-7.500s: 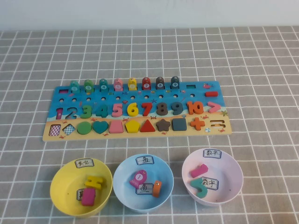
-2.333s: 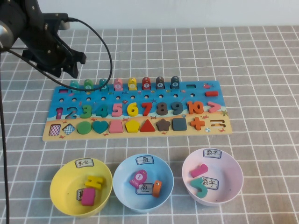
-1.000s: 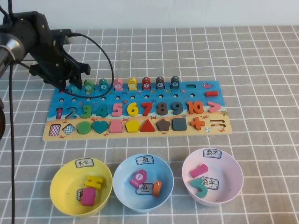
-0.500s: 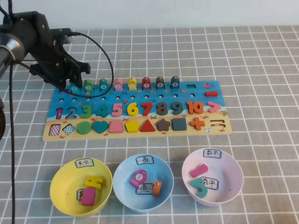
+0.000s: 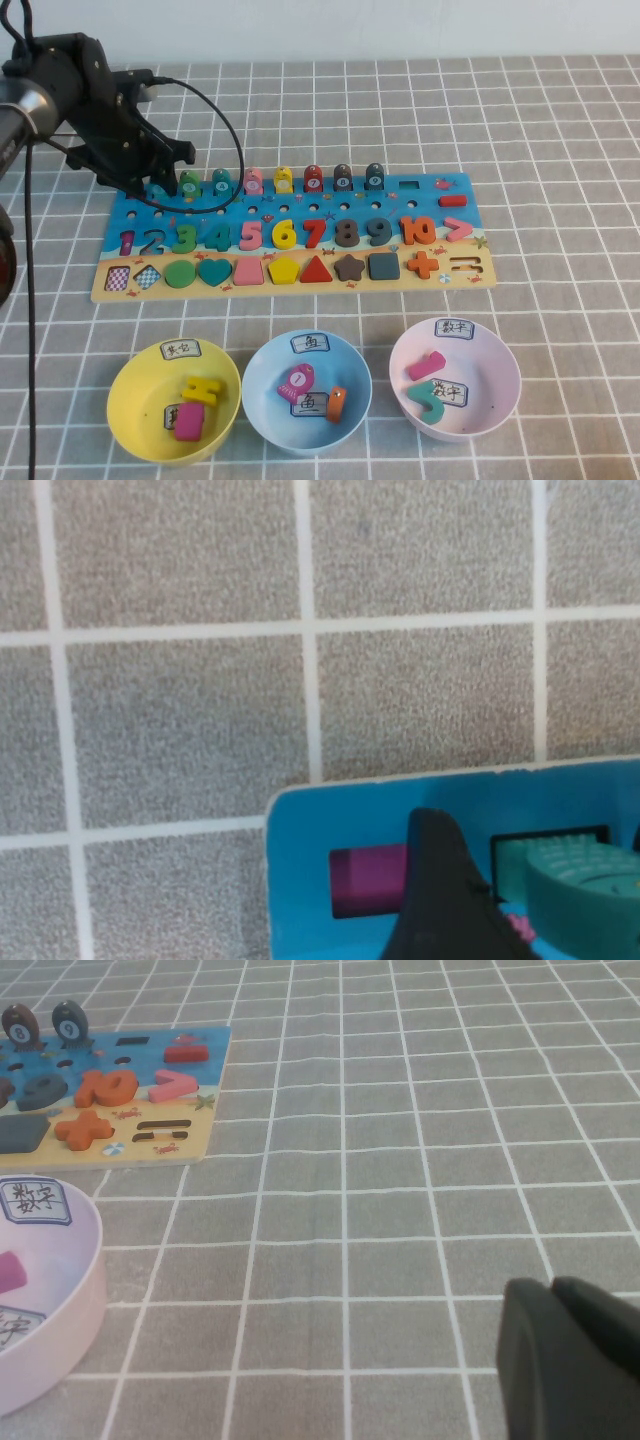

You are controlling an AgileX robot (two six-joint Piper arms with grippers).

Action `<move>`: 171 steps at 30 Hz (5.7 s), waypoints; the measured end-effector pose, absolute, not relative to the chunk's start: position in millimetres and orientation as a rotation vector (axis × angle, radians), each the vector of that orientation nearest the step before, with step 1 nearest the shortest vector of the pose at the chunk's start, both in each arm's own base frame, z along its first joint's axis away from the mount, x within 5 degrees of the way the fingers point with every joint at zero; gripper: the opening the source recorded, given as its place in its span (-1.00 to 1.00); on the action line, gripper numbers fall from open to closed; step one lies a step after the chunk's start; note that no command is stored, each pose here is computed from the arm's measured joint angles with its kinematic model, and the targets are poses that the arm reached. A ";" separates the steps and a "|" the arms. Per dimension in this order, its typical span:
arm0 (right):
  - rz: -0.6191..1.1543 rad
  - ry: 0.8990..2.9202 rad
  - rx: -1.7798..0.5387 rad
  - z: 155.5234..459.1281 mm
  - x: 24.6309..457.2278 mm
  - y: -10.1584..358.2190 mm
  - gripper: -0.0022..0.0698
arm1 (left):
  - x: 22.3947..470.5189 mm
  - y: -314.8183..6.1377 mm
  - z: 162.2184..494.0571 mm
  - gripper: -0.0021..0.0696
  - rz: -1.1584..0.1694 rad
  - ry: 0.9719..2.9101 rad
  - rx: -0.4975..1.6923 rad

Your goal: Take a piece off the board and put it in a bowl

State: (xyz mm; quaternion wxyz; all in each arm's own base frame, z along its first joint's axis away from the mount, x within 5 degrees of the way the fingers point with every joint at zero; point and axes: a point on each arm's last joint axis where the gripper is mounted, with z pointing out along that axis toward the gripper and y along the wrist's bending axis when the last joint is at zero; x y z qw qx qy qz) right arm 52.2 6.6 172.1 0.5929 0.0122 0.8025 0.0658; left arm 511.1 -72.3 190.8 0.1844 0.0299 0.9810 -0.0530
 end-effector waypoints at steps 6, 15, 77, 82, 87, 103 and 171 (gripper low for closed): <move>0.153 1.866 0.028 172.1 52.2 6.6 -0.99 | 511.2 -71.5 190.8 -0.22 -0.149 2.765 0.081; 0.153 1.866 0.028 172.1 52.2 6.6 -0.99 | 511.3 -71.7 190.9 -0.31 -0.153 2.764 0.074; 0.153 1.866 0.028 172.1 52.2 6.6 -0.99 | 510.0 -71.3 200.7 -0.40 -0.149 2.744 0.086; 0.153 1.866 0.028 172.1 52.2 6.6 -0.99 | 509.9 -71.3 200.6 -0.40 -0.149 2.746 0.086; 0.153 1.866 0.028 172.1 52.2 6.6 -0.99 | 509.1 -71.3 203.0 -0.40 -0.149 2.756 0.088; 0.153 1.866 0.028 172.1 52.2 6.6 -0.99 | 500.6 -70.7 260.8 -0.40 -0.141 2.727 0.172; 0.153 1.866 0.028 172.1 52.2 6.6 -0.99 | 241.1 -223.2 248.2 -0.40 -0.205 2.826 1.119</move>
